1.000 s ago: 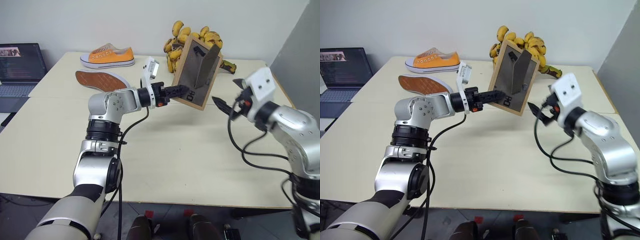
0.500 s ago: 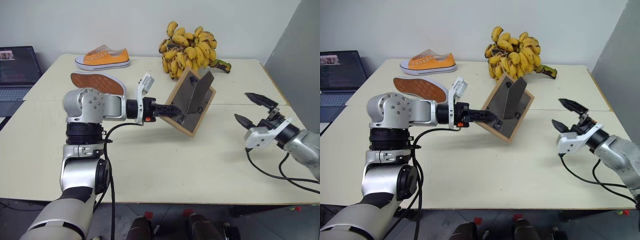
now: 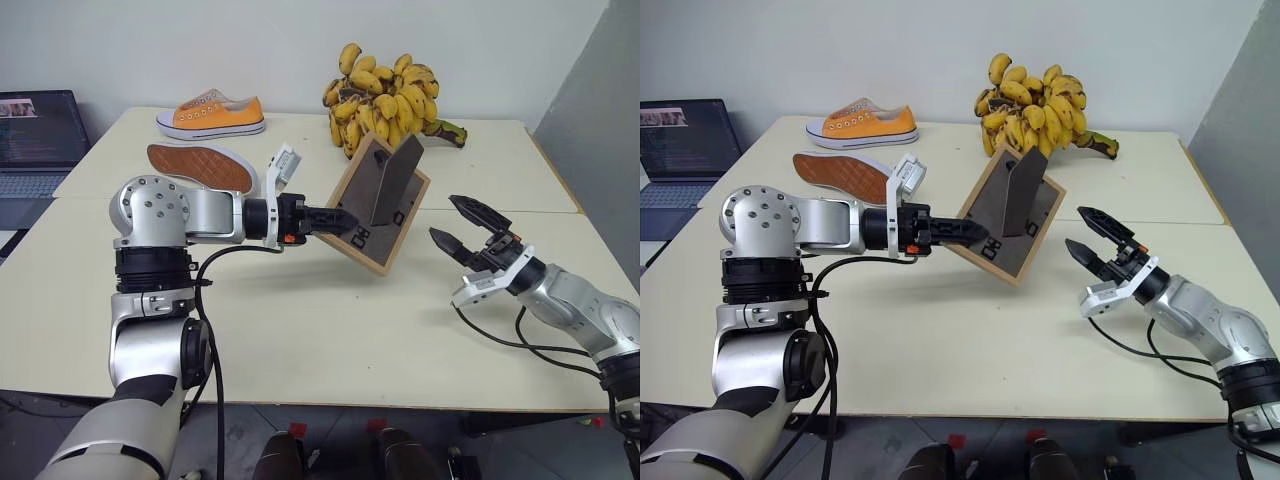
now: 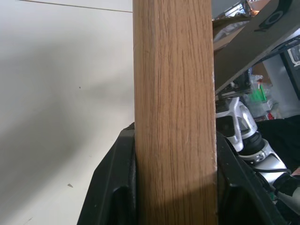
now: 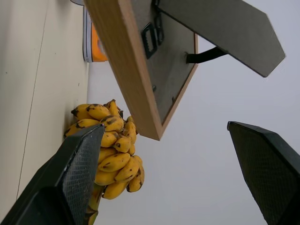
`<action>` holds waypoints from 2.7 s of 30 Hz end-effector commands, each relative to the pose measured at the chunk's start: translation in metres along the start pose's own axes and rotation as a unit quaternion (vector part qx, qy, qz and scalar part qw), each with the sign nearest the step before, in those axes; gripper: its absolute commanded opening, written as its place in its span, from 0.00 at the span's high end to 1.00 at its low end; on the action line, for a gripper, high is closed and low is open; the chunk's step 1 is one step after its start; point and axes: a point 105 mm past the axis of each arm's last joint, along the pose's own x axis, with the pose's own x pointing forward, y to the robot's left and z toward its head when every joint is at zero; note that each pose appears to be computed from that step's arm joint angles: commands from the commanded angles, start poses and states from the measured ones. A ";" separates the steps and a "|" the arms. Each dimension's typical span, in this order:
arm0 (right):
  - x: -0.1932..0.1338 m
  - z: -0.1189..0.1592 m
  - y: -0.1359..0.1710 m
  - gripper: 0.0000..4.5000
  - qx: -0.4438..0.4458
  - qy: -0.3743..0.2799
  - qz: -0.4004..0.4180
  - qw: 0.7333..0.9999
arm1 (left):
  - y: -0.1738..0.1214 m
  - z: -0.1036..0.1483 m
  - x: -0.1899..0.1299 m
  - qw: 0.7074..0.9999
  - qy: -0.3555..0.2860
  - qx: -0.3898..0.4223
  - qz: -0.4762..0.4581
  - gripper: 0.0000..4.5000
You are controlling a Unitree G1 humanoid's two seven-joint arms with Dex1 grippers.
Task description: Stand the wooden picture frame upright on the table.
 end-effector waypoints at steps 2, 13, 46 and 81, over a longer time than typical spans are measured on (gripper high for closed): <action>0.015 -0.003 -0.009 0.01 -0.014 -0.013 -0.027 0.999 | -0.024 0.009 -0.001 0.999 -0.001 0.030 -0.035 0.71; 0.041 -0.008 -0.018 0.01 -0.032 -0.048 -0.053 0.997 | -0.027 0.007 -0.001 0.999 0.001 0.027 -0.034 0.71; 0.054 0.004 -0.037 0.69 -0.038 -0.074 -0.121 0.989 | -0.026 0.009 -0.001 0.999 -0.002 0.024 -0.028 0.71; 0.098 0.043 0.009 0.69 0.473 -0.076 0.037 0.877 | -0.002 -0.043 -0.130 0.914 -0.095 0.358 0.167 0.34</action>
